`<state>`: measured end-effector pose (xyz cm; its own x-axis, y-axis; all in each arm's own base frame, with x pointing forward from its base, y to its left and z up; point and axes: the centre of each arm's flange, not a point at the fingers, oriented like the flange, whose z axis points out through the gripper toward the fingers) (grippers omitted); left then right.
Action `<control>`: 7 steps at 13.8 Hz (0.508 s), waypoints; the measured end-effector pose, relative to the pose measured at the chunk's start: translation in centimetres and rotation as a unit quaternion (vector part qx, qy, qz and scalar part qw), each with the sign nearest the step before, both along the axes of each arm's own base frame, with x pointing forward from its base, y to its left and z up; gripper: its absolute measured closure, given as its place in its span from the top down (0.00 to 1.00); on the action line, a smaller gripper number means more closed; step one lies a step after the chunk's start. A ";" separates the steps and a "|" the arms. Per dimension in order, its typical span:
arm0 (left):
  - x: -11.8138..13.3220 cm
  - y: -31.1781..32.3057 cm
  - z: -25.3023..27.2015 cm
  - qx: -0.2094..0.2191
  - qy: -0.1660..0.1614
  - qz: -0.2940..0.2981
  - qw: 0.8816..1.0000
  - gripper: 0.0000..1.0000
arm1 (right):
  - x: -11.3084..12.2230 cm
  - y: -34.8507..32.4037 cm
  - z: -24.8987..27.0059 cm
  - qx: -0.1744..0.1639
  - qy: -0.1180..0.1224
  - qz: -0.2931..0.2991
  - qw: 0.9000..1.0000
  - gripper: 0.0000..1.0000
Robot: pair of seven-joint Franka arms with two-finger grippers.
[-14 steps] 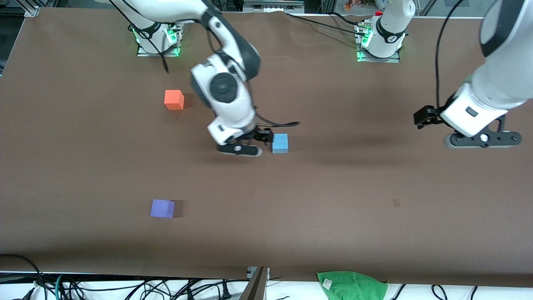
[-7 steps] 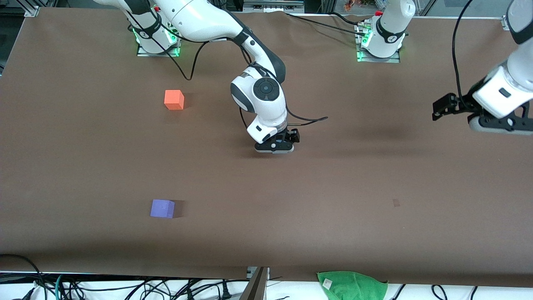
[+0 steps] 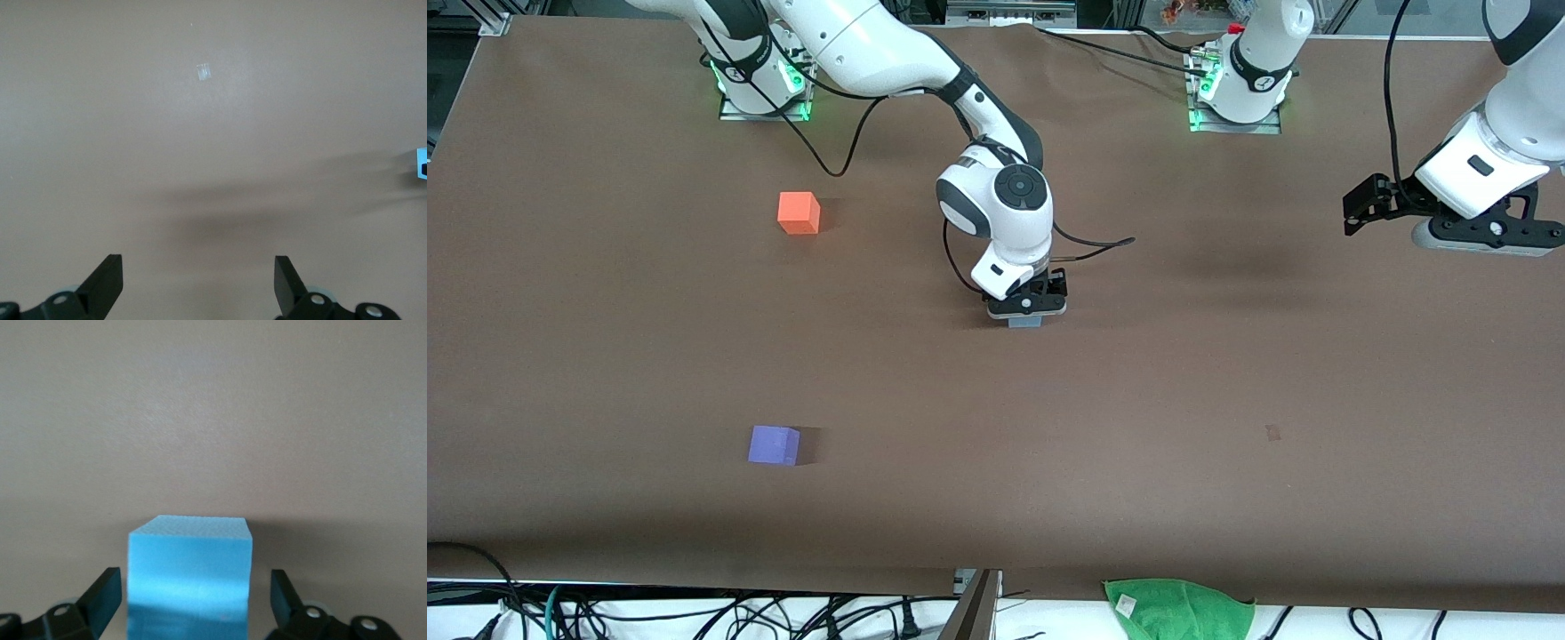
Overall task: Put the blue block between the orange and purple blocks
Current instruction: 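Close the right gripper on the blue cube, then carry the blue cube with the right gripper toward the orange cube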
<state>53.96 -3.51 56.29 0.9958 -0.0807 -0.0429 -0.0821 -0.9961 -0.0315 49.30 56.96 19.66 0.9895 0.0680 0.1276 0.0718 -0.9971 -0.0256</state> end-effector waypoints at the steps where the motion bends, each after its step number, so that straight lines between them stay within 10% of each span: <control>1: 0.0 0.0 0.0 0.000 0.003 0.000 1.000 1.00 | 0.2 -0.2 -0.2 -0.002 0.000 -0.001 1.000 0.96; 5: 0.0 0.1 -0.1 0.000 0.005 0.001 1.000 1.00 | 3.7 -2.8 1.0 0.002 -0.012 -0.022 1.000 0.59; 7: 0.1 0.1 -0.1 0.000 0.006 0.001 1.000 1.00 | 6.7 -5.7 2.2 -0.004 -0.011 -0.026 1.000 0.58</control>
